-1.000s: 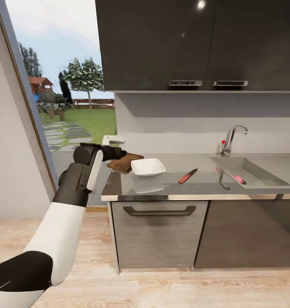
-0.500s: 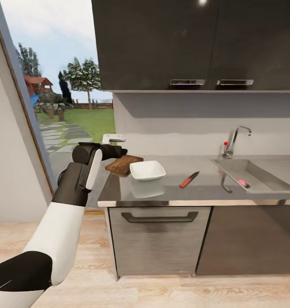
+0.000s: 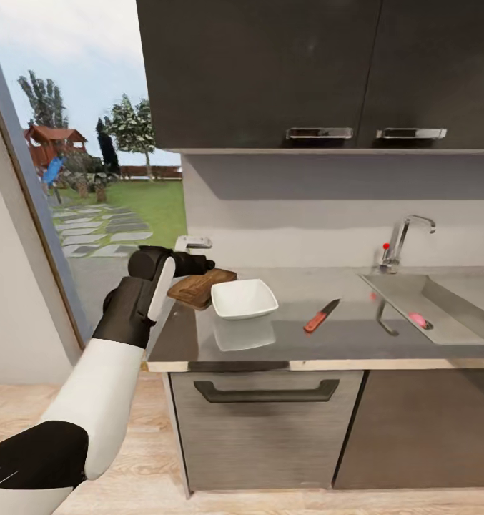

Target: In the kitchen, take the Vidalia onion out of the sink, dice it on the chopping board with the paring knife, put the diced onion into the bowl on the countertop, then place both the paring knife and the chopping board into the sink.

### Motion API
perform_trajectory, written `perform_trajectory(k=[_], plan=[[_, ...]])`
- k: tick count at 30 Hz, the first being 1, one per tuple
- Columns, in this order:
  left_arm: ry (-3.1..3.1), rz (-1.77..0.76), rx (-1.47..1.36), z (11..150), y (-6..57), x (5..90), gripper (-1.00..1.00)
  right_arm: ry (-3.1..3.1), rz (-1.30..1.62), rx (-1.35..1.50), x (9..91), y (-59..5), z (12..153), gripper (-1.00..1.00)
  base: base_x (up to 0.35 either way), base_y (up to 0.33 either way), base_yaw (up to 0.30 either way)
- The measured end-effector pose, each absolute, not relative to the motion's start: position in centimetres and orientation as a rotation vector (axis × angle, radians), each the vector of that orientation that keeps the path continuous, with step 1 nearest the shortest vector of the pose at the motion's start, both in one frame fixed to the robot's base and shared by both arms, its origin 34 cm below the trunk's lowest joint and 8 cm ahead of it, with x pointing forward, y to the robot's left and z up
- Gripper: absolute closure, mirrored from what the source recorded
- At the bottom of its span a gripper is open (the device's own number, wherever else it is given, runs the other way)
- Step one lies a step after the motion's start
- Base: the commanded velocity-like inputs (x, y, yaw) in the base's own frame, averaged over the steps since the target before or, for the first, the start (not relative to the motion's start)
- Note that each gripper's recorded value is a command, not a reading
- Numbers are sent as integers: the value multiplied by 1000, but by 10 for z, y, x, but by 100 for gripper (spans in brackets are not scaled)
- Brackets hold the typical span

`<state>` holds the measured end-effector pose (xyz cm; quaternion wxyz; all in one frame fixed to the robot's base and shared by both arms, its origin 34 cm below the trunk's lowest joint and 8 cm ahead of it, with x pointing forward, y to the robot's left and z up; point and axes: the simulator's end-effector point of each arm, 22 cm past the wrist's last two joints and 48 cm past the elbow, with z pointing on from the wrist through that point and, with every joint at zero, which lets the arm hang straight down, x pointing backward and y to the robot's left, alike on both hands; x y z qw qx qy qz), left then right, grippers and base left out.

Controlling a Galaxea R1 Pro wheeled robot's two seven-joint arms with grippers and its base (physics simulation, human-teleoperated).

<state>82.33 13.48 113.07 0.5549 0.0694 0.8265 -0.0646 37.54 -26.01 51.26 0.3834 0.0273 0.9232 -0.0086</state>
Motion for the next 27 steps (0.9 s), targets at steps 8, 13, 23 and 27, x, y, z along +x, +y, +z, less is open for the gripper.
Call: perform_trajectory(k=[8, 13, 23, 27], plan=[[2050, -166, 147, 1089, 137, 829, -100, 2436, -23, 69, 342, -260, 495, -100, 19, 0, 0], [2090, -188, 111, 1074, 144, 831, -100, 2470, -24, 70, 328, -260, 489, -100, 0, 0, 0], [2111, -197, 93, 1047, 145, 840, -100, 2484, -23, 69, 321, -260, 486, -100, 0, 0, 0], [2116, -228, 89, 1044, 140, 840, -100, 2487, -22, 69, 320, -259, 486, -100, 0, 0, 0]])
